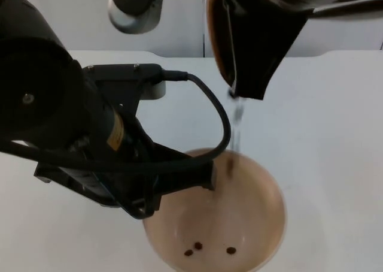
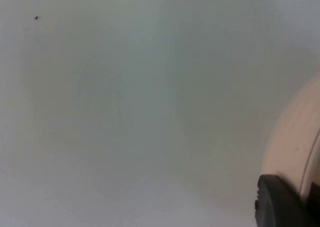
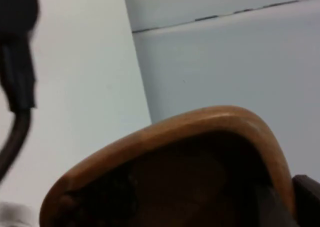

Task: Pick up the bowl with the left hand and pour the coffee beans from the cup into the bowl with the right hand.

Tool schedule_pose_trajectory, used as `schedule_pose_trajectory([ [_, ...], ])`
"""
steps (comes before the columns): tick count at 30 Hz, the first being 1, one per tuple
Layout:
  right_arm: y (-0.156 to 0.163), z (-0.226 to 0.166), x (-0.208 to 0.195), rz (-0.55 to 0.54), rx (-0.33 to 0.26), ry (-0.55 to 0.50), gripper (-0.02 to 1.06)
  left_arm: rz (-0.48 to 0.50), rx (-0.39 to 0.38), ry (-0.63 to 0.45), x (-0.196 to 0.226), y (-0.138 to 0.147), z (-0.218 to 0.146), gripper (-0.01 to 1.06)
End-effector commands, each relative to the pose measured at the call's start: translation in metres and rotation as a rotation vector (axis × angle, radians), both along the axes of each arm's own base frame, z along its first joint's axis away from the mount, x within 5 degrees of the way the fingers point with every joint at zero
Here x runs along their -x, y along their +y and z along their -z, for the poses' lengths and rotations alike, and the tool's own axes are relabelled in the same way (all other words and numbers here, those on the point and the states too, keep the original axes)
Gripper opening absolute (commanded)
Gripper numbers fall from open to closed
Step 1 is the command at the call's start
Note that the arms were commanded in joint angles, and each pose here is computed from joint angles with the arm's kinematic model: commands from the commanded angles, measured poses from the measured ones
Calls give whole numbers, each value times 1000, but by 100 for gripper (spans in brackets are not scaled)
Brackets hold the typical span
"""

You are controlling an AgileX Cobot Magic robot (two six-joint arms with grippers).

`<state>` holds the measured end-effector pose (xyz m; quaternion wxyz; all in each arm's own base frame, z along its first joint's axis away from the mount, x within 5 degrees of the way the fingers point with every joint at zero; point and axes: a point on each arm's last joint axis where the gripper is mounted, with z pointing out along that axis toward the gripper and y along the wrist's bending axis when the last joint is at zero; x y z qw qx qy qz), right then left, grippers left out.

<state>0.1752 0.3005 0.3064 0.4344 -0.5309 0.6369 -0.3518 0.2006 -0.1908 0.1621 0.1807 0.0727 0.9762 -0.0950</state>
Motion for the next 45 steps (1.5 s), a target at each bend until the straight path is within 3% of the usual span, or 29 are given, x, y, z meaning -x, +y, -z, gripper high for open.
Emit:
schedule_pose_trajectory([
  [1, -1, -4, 0, 1, 16, -37, 0, -5, 17, -1, 1, -3, -2, 0],
  [26, 3, -6, 9, -18, 13, -57, 0, -6, 18, -1, 1, -3, -2, 0],
  [35, 3, -6, 9, -4, -26, -57, 0, -6, 18, -1, 1, -3, -2, 0],
  [39, 2, -5, 9, 30, -85, -47, 0, -6, 18, -1, 1, -3, -2, 0],
  [45, 1, -3, 9, 45, -94, -24, 0, -6, 18, -1, 1, -3, -2, 0],
])
